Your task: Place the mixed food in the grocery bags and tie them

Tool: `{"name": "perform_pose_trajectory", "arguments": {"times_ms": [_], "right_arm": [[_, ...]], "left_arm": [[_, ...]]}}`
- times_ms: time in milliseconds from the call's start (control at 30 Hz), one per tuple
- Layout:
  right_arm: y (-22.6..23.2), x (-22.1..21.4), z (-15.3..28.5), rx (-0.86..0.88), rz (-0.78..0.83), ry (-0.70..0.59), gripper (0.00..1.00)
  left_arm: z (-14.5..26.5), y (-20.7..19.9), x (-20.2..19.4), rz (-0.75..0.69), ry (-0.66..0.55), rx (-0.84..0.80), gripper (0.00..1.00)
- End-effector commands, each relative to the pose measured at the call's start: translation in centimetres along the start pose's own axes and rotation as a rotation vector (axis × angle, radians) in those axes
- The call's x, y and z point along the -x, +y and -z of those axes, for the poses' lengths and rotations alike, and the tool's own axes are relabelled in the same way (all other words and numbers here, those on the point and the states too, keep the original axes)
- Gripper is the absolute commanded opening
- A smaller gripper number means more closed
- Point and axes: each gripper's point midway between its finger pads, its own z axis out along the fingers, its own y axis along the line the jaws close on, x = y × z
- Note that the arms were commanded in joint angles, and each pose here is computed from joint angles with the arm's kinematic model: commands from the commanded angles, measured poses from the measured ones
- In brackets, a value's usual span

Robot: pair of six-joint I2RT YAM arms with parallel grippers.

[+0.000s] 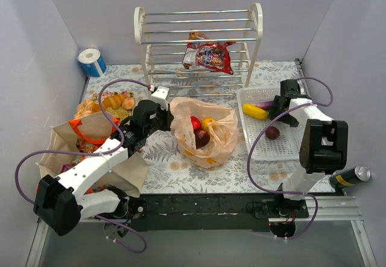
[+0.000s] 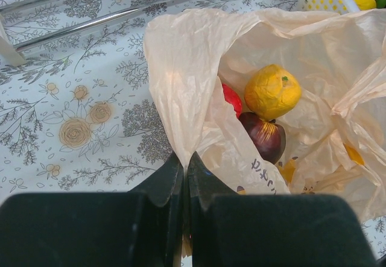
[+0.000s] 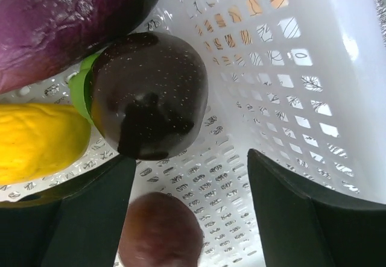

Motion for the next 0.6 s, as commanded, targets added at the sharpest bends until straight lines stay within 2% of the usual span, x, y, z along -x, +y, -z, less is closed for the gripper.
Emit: {"name": "perform_pose_trajectory", "arguments": {"times_ms": [0, 100, 267, 367, 467, 567], "right_arm": [[0.5, 0.7, -0.8, 0.018, -0.039, -0.049, 0.79], [1.2, -0.2, -1.0, 0.057, -0.048, -0.011, 0.75], [0.7, -1.6, 0.0, 0.067, -0.061, -0.010, 0.75], [0.7, -0.5, 1.0, 0.094, -0.072, -0.093, 0.76], [1.2, 2.8, 2.5, 0.119, -0.029, -0.162, 0.78], [1.7, 4.8, 2.8, 0.128, 0.029, -0.183, 0.84]], "left_arm": [[0.2, -0.2, 0.7, -0.014, -0.016, -0.004, 0.00], [0.3, 0.2, 0.8, -0.015, -0.023, 0.017, 0.00], [0.1, -0.2, 0.7, -0.014, -0.016, -0.002, 0.00], [0.3, -0.4, 0.8, -0.009, -0.019, -0.009, 0.00], [0.2, -0.4, 0.8, -0.009, -0.020, -0.012, 0.00], [0.5, 0.0, 1.0, -0.013, -0.032, 0.010, 0.00]]}}
